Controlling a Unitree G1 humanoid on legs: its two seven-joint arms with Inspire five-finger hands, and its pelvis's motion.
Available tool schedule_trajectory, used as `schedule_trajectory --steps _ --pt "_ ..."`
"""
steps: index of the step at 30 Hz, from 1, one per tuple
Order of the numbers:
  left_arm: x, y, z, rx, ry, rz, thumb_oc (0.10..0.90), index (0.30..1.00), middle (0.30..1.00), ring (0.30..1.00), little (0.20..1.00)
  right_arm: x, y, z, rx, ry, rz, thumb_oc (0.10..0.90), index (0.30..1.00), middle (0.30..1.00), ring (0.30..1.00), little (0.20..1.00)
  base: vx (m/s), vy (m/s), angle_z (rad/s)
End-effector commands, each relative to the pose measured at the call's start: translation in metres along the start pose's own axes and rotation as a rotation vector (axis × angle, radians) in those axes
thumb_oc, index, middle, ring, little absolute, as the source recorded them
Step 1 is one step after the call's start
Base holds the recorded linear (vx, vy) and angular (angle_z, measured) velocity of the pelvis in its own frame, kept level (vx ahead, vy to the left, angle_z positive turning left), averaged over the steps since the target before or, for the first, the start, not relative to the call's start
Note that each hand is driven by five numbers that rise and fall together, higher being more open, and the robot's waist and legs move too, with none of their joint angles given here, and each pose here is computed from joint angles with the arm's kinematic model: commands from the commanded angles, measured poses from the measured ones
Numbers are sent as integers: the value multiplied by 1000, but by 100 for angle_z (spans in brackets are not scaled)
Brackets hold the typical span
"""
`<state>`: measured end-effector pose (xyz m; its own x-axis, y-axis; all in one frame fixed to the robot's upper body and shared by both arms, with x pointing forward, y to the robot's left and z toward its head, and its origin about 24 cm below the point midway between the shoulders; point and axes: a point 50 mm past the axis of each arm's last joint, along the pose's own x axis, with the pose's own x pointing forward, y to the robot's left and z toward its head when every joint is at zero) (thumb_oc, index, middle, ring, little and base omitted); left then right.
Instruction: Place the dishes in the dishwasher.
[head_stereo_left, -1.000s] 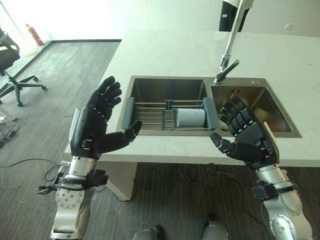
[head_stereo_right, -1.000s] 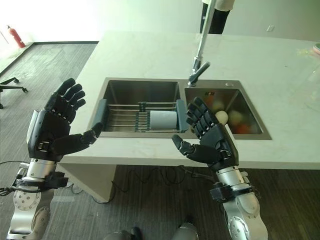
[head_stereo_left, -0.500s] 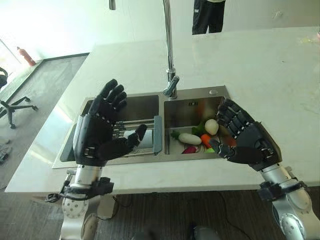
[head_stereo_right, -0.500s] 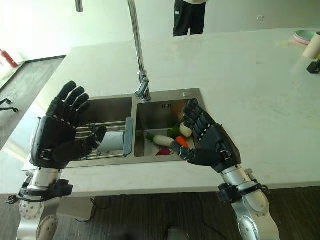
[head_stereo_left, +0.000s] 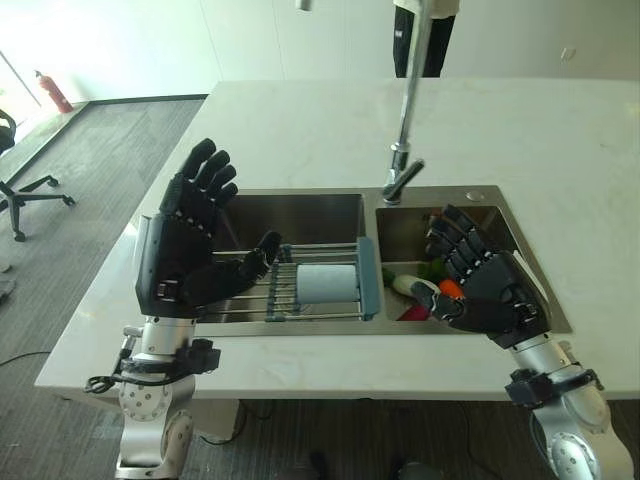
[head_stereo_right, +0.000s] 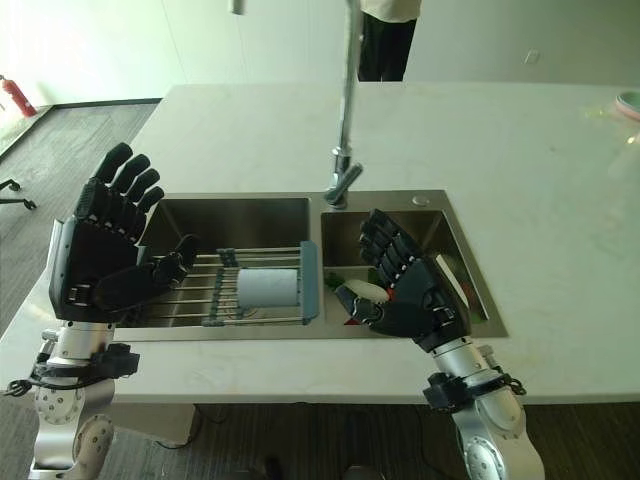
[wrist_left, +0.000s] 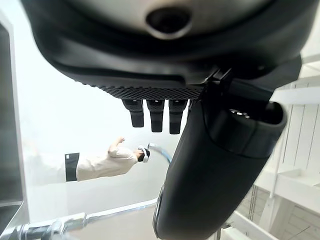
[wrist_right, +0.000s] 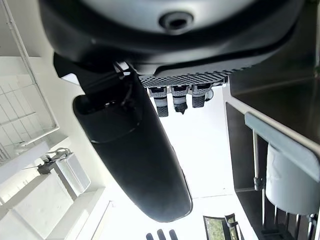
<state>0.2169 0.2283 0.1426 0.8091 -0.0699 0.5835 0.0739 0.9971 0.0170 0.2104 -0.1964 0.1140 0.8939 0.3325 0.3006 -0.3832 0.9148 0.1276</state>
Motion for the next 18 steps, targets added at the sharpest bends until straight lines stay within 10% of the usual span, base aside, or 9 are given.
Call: schedule_trajectory --steps 1,18 --pt "25 -5 42 177 -229 -116 800 900 900 900 900 18 4 38 -91 -231 80 800 900 900 900 900 -1 -217 -41" --pt "61 6 21 569 168 -550 800 900 900 900 900 33 -4 58 -170 -180 138 800 900 900 900 900 8 -33 -8"
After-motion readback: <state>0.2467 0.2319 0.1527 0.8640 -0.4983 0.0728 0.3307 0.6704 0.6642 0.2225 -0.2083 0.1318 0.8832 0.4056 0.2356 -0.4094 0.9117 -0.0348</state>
